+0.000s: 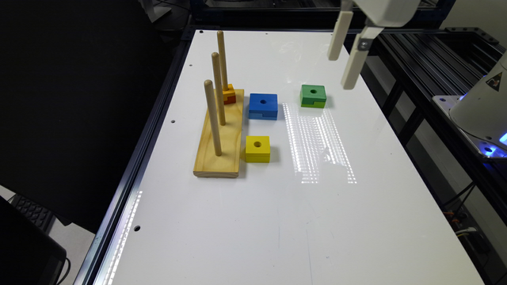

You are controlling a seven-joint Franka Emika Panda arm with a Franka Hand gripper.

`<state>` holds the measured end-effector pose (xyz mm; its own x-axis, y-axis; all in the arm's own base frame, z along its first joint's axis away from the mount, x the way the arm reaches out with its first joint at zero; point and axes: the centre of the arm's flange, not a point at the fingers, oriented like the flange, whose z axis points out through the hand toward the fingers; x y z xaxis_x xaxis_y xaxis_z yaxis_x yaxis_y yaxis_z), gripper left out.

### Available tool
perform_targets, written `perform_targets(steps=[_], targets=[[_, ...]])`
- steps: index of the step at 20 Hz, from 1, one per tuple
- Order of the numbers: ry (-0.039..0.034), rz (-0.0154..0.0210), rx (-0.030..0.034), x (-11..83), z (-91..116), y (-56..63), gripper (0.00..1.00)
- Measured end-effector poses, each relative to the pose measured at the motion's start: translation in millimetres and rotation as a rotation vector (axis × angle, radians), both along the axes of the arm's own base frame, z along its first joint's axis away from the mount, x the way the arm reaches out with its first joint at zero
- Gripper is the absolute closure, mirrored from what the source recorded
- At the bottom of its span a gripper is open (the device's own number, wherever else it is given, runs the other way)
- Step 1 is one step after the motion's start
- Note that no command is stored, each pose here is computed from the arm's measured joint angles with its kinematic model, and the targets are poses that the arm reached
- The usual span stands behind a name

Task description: Pick up yellow block.

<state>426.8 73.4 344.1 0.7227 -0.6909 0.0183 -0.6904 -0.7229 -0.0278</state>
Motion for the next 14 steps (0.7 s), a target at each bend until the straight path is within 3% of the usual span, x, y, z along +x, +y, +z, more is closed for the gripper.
perform_targets(steps=[3, 6, 10, 14], targets=[[-0.0029, 0.0018, 0.0022, 7.2, 1.0, 3.1, 0.00], [-0.0029, 0.0027, 0.0027, 9.0, 0.9, 4.0, 0.00], [-0.0092, 0.0054, 0.0030, 11.2, 3.5, 7.8, 0.00], [-0.0154, 0.0042, 0.0044, 17.8, 5.8, 17.5, 0.00]])
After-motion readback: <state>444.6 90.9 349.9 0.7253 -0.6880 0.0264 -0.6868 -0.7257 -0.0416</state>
